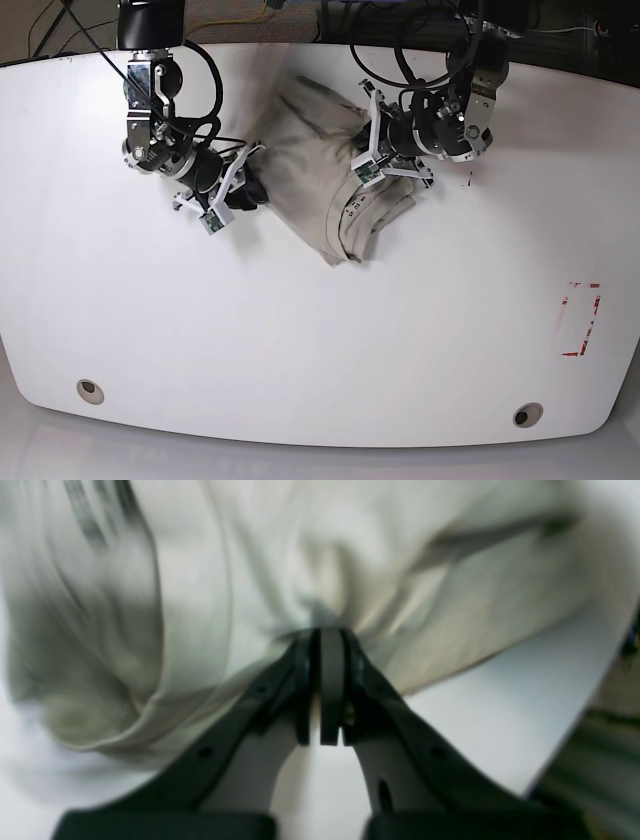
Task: Layout the t-shirt on the table in an organized manner, then fold the t-shirt properly
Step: 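Square the folded shirt's sides with both grippers, pressing inward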
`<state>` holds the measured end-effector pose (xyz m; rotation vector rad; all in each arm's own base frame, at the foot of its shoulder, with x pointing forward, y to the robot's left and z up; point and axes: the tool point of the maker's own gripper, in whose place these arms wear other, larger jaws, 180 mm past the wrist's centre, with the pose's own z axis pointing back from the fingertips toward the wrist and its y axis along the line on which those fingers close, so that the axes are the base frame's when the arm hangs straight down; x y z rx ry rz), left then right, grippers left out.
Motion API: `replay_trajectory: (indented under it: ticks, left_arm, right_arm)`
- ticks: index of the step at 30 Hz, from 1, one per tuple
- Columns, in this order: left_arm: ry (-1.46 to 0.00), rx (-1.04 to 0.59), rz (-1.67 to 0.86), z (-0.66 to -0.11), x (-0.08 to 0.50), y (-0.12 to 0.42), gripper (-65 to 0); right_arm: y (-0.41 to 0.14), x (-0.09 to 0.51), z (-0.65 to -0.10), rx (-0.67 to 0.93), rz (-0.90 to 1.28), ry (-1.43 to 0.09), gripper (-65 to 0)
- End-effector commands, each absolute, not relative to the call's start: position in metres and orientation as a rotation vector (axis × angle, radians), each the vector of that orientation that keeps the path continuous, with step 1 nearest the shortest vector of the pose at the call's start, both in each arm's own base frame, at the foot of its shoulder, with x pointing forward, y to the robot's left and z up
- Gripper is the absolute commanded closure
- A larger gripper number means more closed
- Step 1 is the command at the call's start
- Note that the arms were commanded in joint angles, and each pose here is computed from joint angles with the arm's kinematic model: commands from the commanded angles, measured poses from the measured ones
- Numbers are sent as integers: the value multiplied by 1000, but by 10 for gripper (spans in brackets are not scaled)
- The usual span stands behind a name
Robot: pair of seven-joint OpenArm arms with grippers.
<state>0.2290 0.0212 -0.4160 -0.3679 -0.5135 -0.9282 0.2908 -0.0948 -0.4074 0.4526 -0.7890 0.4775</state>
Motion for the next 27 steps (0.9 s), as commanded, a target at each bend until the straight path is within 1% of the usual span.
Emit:
replay_trajectory:
  ticks: [1, 6, 12, 16, 21, 23, 27]
  left_arm:
    - [-563, -340, -931, -409, 252, 34, 0]
    - [-575, -295, -938, -406, 271, 51, 0]
    - [-610, -270, -947, -395, 288, 53, 0]
    - [-633, -248, -954, -387, 299, 56, 0]
    - [-642, -199, -967, -380, 309, 73, 0]
    - [-669, -175, -965, -370, 316, 79, 0]
    - [-769, -117, -939, -337, 332, 93, 0]
  right_arm:
    - [-86, 287, -399, 483, 472, -825, -108]
    - [-68, 270, -400, 522, 455, -820, -108]
    - [-46, 257, -402, 525, 455, -814, -108]
    - [-37, 259, -400, 495, 474, -821, -108]
    - [-36, 266, -381, 455, 509, -874, -108]
    - [-37, 269, -370, 438, 525, -897, -108]
    - [-46, 275, -349, 368, 567, -918, -108]
